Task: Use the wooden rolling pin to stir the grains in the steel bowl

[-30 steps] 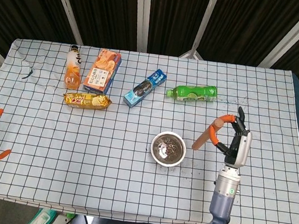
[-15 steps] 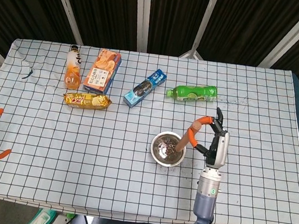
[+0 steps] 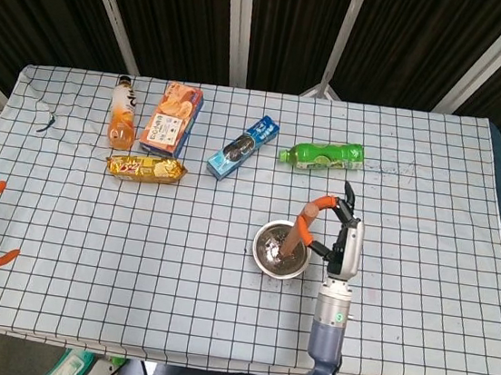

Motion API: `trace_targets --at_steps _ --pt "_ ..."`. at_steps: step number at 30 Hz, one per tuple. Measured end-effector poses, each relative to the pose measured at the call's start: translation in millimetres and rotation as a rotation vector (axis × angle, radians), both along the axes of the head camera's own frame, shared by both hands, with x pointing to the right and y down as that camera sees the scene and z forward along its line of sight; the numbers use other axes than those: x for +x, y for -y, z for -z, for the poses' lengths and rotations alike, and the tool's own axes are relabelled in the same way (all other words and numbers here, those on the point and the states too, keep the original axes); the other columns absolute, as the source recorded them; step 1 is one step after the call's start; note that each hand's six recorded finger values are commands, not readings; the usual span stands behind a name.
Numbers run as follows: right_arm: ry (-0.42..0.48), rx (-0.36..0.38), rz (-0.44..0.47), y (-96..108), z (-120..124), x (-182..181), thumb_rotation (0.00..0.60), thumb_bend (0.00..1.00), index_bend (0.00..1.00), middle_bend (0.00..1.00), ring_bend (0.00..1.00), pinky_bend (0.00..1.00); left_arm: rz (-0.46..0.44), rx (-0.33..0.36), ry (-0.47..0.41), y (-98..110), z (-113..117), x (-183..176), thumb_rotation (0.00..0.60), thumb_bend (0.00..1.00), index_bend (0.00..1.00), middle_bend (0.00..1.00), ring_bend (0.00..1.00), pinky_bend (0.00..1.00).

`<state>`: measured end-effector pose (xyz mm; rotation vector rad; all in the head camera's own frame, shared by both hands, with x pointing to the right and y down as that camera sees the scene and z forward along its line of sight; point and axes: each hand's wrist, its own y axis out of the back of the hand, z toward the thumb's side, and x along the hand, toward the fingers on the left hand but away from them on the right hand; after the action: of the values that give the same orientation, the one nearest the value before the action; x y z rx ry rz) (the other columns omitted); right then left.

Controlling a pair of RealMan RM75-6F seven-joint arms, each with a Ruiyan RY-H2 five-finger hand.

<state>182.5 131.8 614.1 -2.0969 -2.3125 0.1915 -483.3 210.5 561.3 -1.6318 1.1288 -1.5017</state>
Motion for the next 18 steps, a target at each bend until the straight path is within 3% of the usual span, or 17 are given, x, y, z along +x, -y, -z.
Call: trace_targets --at_steps 18 --pt "-0.044 -0.045 0.009 -16.2 -39.7 -17.7 0.600 0.48 0.83 0.66 0.52 0.00 -0.006 0.005 -0.002 1.8 -0.2 0.9 0.600 0.02 0.00 0.00 0.00 0.00"
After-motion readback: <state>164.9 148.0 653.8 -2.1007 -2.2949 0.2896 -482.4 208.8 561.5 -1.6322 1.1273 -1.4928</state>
